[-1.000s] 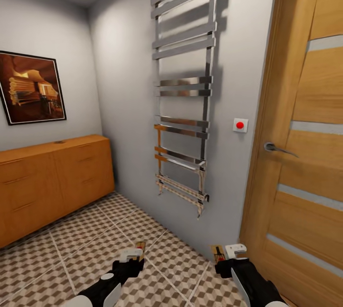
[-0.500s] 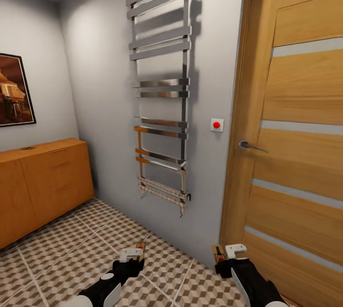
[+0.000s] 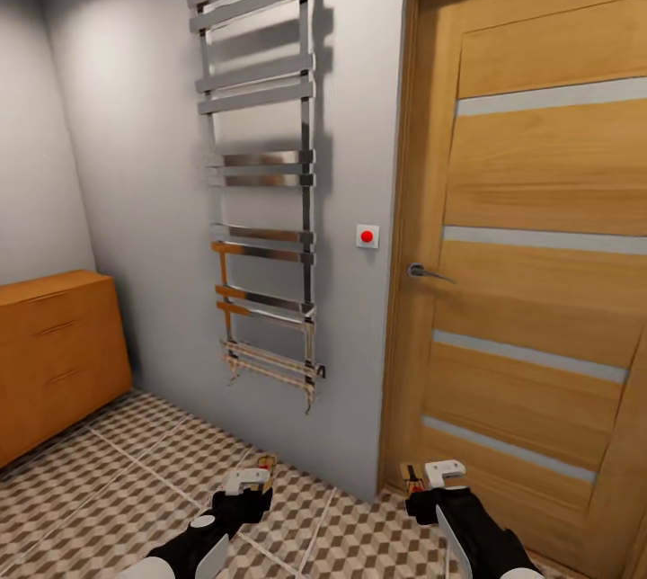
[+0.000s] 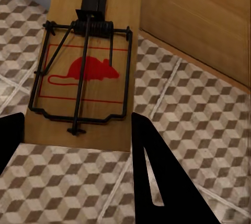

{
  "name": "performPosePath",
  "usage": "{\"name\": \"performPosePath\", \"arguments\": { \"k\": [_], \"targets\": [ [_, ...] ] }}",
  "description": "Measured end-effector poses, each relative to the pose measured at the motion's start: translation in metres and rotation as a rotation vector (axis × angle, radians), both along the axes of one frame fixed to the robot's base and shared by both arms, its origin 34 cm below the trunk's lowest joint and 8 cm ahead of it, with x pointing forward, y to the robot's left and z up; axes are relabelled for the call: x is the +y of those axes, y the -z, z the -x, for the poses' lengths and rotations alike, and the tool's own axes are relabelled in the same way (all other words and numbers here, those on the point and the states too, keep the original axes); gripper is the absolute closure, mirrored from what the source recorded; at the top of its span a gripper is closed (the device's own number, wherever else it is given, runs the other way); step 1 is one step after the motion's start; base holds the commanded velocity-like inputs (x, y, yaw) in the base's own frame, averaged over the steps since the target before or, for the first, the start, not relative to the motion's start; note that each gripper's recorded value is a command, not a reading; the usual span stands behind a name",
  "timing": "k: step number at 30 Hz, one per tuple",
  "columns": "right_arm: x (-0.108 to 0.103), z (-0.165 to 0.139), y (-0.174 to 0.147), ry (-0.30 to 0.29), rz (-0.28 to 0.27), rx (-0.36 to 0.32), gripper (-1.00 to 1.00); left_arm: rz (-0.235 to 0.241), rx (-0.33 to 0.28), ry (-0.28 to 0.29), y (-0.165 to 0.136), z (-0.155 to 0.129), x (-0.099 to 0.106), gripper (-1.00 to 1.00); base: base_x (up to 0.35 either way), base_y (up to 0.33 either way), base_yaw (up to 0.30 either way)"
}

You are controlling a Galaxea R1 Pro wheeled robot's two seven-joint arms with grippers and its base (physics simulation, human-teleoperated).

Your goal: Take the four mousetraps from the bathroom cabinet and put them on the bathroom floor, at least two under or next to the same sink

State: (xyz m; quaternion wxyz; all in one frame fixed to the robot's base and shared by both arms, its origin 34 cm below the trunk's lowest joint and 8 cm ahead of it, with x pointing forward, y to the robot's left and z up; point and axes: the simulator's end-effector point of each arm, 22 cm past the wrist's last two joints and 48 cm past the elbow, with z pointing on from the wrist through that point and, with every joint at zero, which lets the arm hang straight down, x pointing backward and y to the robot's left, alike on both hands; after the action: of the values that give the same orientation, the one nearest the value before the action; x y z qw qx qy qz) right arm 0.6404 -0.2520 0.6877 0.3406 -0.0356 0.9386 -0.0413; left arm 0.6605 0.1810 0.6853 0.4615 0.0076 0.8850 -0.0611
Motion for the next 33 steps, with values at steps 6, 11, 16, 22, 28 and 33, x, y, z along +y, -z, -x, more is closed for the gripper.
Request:
{"name": "performPosePath", "arguments": {
  "k": [6,11,16,22,28,33],
  "targets": [
    [0.0001,-0.0004,-0.0017,0.0,0.0,-0.003,1.0,-0.001,-0.003,0.002,-0.0017,-0.0004,-0.0006,1.0,0.0,0.0,-0.277],
    [0.0,-0.0008,-0.0031,0.0,0.0,-0.006,1.0,0.001,-0.006,0.002,-0.0033,-0.0007,-0.0019,1.0,-0.016,0.0,-0.276],
    [0.0,-0.0014,-0.0041,0.0,0.0,-0.008,1.0,0.003,-0.004,0.0,-0.0031,-0.0003,-0.0021,1.0,-0.243,0.0,-0.276],
    [0.0001,-0.0019,-0.0058,0.0,0.0,-0.012,1.0,0.004,-0.006,0.0,-0.0046,-0.0005,-0.0023,1.0,-0.333,0.0,-0.277],
    [0.0001,-0.0023,-0.0076,0.0,0.0,-0.015,1.0,0.005,-0.01,0.001,-0.0066,-0.0011,-0.0028,1.0,-0.343,0.0,-0.276],
    [0.0,-0.0027,-0.009,-0.001,0.0,-0.018,1.0,0.005,-0.013,0.001,-0.0082,-0.0015,-0.0034,1.0,-0.344,0.0,-0.277]
  ]
}}
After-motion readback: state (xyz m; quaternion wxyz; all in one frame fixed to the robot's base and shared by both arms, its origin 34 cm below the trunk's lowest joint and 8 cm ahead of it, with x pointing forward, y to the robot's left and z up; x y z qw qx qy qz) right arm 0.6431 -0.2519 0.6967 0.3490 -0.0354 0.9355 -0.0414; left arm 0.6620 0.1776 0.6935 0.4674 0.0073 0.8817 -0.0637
